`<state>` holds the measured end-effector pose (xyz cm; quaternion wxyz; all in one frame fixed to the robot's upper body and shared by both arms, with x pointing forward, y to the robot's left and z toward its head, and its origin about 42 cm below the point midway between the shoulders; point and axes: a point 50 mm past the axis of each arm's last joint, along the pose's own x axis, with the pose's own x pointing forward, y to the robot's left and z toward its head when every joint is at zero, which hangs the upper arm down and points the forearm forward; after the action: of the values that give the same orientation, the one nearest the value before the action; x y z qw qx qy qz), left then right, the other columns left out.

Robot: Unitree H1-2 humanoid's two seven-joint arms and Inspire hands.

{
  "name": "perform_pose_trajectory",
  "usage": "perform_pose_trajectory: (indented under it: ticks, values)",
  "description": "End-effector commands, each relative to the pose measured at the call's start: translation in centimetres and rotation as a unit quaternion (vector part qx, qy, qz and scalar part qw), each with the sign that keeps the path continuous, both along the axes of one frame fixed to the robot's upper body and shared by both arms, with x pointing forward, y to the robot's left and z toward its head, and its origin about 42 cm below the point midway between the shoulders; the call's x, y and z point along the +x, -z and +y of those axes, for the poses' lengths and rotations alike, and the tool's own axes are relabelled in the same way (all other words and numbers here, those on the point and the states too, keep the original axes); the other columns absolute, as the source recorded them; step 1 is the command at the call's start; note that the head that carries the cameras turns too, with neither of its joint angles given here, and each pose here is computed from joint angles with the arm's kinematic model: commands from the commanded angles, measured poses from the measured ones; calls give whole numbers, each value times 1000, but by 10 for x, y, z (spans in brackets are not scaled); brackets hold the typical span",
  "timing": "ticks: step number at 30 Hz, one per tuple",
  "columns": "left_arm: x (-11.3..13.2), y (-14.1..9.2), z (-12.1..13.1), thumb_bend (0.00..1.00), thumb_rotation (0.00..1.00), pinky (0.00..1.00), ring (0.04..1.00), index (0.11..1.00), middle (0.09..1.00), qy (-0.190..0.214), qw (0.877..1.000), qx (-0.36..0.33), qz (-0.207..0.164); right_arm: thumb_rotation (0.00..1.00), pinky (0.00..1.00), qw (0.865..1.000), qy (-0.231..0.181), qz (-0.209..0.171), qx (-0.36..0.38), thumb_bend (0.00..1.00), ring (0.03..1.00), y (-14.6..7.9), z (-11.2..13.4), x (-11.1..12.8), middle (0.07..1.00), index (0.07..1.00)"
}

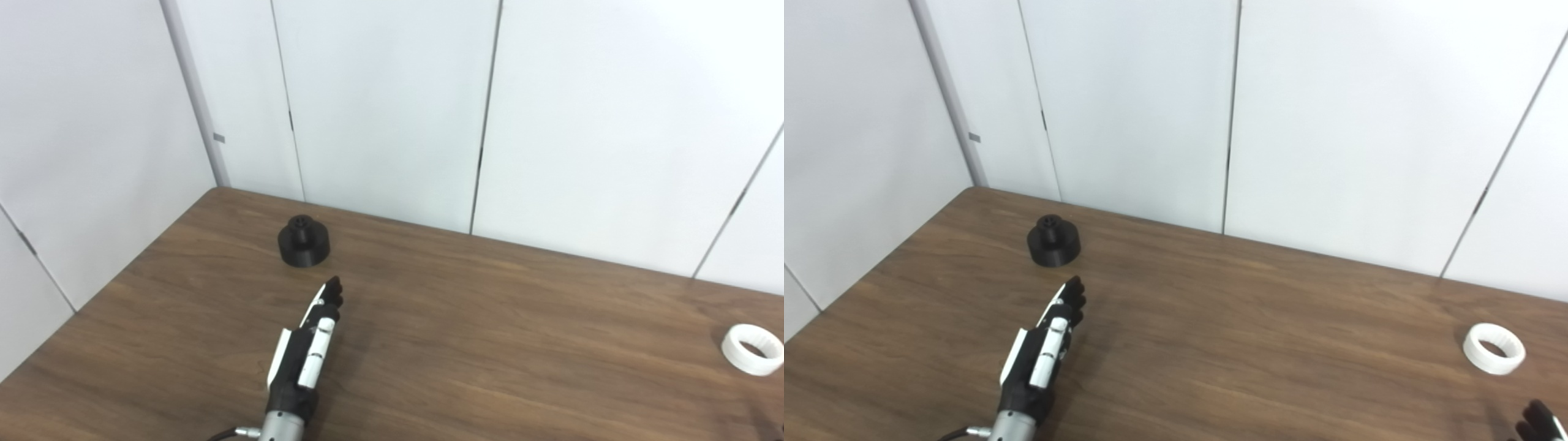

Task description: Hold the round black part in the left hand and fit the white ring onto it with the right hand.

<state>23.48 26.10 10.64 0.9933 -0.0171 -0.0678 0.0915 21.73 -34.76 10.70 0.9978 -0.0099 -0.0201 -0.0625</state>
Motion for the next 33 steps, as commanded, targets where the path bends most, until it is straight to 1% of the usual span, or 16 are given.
perform_pose_trajectory:
  ticks: [1, 4, 6, 9, 12, 13, 14, 15, 17, 18, 20, 22, 24, 27, 30, 33]
  values:
    - [-2, 7, -7, 446, 863, 981, 972, 968, 974, -2, 1000, -6, -3, 1000, 870, 999, -8, -38, -8, 618, 934, -14, -1, 8, 942, 914]
    - [-2, 7, -7, 444, 870, 985, 973, 971, 976, -1, 1000, -6, -3, 1000, 840, 999, -9, -39, -9, 608, 924, -14, 1, 8, 935, 909]
    - [-2, 7, -6, 429, 878, 992, 977, 970, 979, -1, 1000, -3, -2, 1000, 843, 999, -10, -40, -8, 598, 924, -14, 2, 8, 932, 906]
    - [-2, 8, -4, 446, 879, 994, 980, 969, 981, -2, 1000, 1, 1, 1000, 833, 999, -10, -39, -8, 593, 919, -13, 4, 7, 927, 900]
    - [-3, 8, -2, 445, 878, 976, 975, 969, 975, -5, 1000, 7, 5, 1000, 805, 999, -7, -39, -4, 616, 903, -13, 6, 7, 916, 888]
    - [-4, 7, 0, 447, 868, 970, 972, 967, 973, -6, 1000, 6, 3, 1000, 801, 999, -8, -38, -3, 626, 901, -13, 8, 6, 913, 885]
    - [-5, 5, 2, 471, 829, 963, 967, 965, 970, -6, 1000, 4, 1, 1000, 813, 999, -8, -38, -2, 631, 907, -13, 9, 5, 917, 887]
    - [-6, 3, 5, 522, 782, 962, 966, 968, 970, -6, 1000, 5, -2, 1000, 822, 999, -9, -38, -2, 634, 910, -14, 10, 4, 919, 888]
    - [-7, -5, 12, 553, 695, 947, 958, 972, 967, -10, 999, 27, -18, 1000, 836, 999, -11, -39, -5, 635, 917, -16, 13, 2, 923, 893]
    - [-7, -10, 18, 559, 674, 938, 956, 972, 966, -11, 999, 46, -25, 1000, 838, 999, -11, -38, -5, 636, 921, -17, 14, 1, 927, 897]
    - [-6, -21, 27, 604, 631, 906, 948, 968, 958, -15, 996, 82, -36, 1000, 844, 999, -9, -35, -6, 637, 928, -19, 17, -1, 931, 900]
    - [-5, -35, 36, 609, 613, 901, 930, 961, 946, -26, 992, 116, -42, 1000, 864, 999, -8, -30, -6, 640, 936, -19, 19, -2, 939, 907]
    - [-3, -49, 44, 643, 600, 878, 917, 946, 929, -36, 988, 142, -47, 1000, 900, 999, -10, -30, -6, 652, 949, -19, 21, -2, 948, 916]
    - [3, -70, 58, 691, 587, 841, 914, 947, 930, -40, 981, 181, -58, 1000, 890, 999, -15, -32, -8, 648, 948, -19, 23, 0, 951, 924]
    - [11, -89, 70, 704, 576, 875, 928, 951, 936, -48, 971, 227, -57, 1000, 894, 999, -13, -34, -14, 670, 953, -18, 25, 1, 952, 925]
    - [16, -100, 77, 745, 547, 917, 952, 954, 950, -54, 966, 250, -46, 1000, 903, 999, -11, -36, -13, 695, 954, -17, 26, 1, 951, 922]
